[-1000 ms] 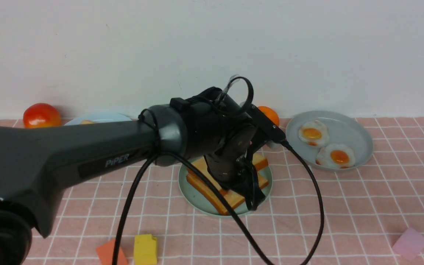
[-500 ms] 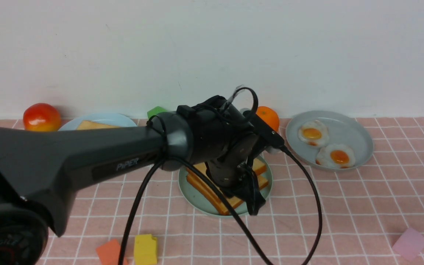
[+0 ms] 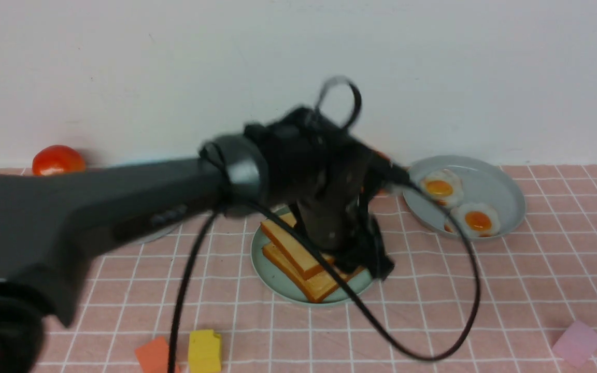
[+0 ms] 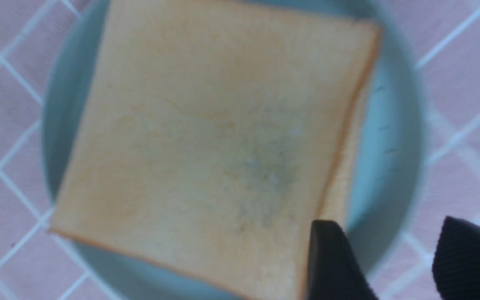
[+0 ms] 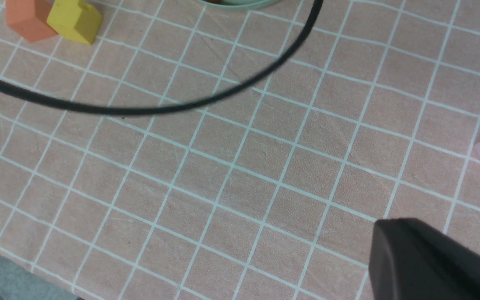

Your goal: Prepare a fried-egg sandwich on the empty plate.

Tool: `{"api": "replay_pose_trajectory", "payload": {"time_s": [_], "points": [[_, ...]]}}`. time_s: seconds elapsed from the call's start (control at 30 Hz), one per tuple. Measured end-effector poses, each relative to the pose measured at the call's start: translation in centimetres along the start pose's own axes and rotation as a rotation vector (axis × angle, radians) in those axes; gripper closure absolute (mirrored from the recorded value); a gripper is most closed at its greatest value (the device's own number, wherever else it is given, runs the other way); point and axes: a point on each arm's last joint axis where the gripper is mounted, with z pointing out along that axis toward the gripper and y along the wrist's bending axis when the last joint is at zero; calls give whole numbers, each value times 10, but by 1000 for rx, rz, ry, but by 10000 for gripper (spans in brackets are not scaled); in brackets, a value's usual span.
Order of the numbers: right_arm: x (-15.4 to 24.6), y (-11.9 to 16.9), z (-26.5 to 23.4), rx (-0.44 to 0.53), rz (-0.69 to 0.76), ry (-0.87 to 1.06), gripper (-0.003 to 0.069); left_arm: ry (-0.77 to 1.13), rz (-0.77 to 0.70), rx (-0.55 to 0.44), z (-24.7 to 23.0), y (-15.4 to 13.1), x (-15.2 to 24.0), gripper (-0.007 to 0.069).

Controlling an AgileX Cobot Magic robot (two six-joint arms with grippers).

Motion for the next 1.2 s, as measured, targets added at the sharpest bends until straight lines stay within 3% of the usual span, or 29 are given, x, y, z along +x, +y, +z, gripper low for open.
{"api": "replay_pose_trajectory", "payload": {"time_s": [0.07,0.2,0.27,0.4,0.43,0.47,0.63,0.83,1.0,1.2], "points": [[0,0,0,0,0,0,653,-68,-28,19,-37,2,-10,346],[0,0,0,0,0,0,653,-253,-67,51,-127,8,-14,554],[0,0,0,0,0,0,653,-335,-73,58,-161,11,-10,621],[1,0,0,0,0,7,653,-546,-90,87,-237,14,31,638],[1,0,0,0,0,7,653,-542,-91,89,-236,14,36,638],[1,0,0,0,0,10,653,-621,-100,99,-259,15,64,638],[1,0,0,0,0,10,653,-760,-133,131,-267,12,138,638],[1,1,0,-6,3,15,653,-856,-192,166,-235,6,213,638],[5,2,0,-18,13,56,651,-938,-208,165,-220,4,249,638],[8,2,0,-19,13,85,648,-969,-197,156,-218,4,263,638]]}}
